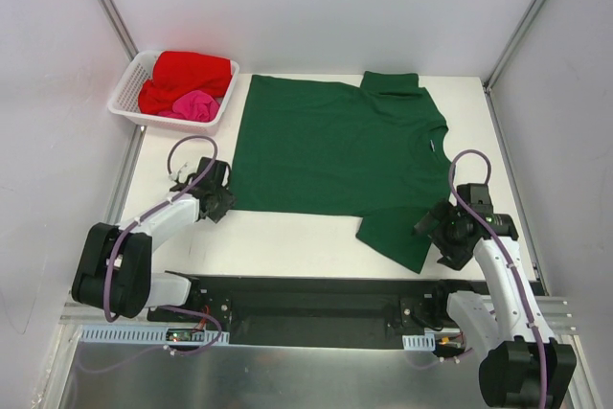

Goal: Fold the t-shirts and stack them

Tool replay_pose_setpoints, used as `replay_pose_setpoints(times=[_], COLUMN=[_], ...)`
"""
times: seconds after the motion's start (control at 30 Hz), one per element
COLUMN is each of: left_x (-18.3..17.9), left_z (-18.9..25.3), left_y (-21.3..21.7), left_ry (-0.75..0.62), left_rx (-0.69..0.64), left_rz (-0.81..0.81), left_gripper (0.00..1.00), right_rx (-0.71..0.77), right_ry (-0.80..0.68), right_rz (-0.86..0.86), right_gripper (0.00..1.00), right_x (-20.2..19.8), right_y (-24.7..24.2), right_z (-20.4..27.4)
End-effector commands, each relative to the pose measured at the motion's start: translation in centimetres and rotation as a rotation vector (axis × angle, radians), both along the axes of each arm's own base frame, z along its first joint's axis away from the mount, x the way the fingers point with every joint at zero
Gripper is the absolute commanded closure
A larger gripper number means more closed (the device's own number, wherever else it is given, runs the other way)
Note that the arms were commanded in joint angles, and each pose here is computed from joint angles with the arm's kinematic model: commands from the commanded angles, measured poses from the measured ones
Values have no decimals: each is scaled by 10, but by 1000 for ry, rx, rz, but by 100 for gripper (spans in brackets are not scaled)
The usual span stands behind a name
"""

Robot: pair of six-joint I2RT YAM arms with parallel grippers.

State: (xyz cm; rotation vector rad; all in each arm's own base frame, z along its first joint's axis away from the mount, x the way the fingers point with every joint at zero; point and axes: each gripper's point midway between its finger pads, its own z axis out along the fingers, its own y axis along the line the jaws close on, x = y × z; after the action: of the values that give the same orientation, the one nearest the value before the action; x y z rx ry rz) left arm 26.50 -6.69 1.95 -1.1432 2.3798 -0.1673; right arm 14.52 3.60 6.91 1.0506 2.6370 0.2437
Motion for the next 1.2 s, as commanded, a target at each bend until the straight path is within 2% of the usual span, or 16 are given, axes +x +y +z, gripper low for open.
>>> replay_pose_setpoints(times=[0.0,0.27,0.47,0.6,0.73,0.83,0.87,0.93,1.03,1.17], left_x=[10,7,2,0,-1,-2,-2,-3,-3,-3], left_z=[2,-6,-5,-6,-15,-18,-18,-18,-18,-19], left_y=[6,12,20,21,20,18,18,18,19,19], left_ry=[-23,-8,-6,7,45,59,59,58,52,56], left_rx=[42,78,109,121,120,114,114,113,115,115], left_rz=[-8,-5,8,1,-6,-9,-9,-6,-6,-5], left_gripper=[62,70,64,64,69,79,89,100,100,100], right_rx=[-22,-23,-13,-14,-16,-13,-13,5,70,-16], right_ry=[-16,3,23,18,23,23,22,18,45,147], right_rz=[-20,-20,-32,-34,-42,-81,-108,-131,-124,-85], right_gripper=[4,4,4,4,4,4,4,4,2,2], right_x=[6,2,2,6,7,5,3,3,0,-17], right_y=[-5,-5,-4,-4,-5,-5,-6,-4,8,-5], right_z=[8,6,3,6,6,3,0,-4,-17,-32])
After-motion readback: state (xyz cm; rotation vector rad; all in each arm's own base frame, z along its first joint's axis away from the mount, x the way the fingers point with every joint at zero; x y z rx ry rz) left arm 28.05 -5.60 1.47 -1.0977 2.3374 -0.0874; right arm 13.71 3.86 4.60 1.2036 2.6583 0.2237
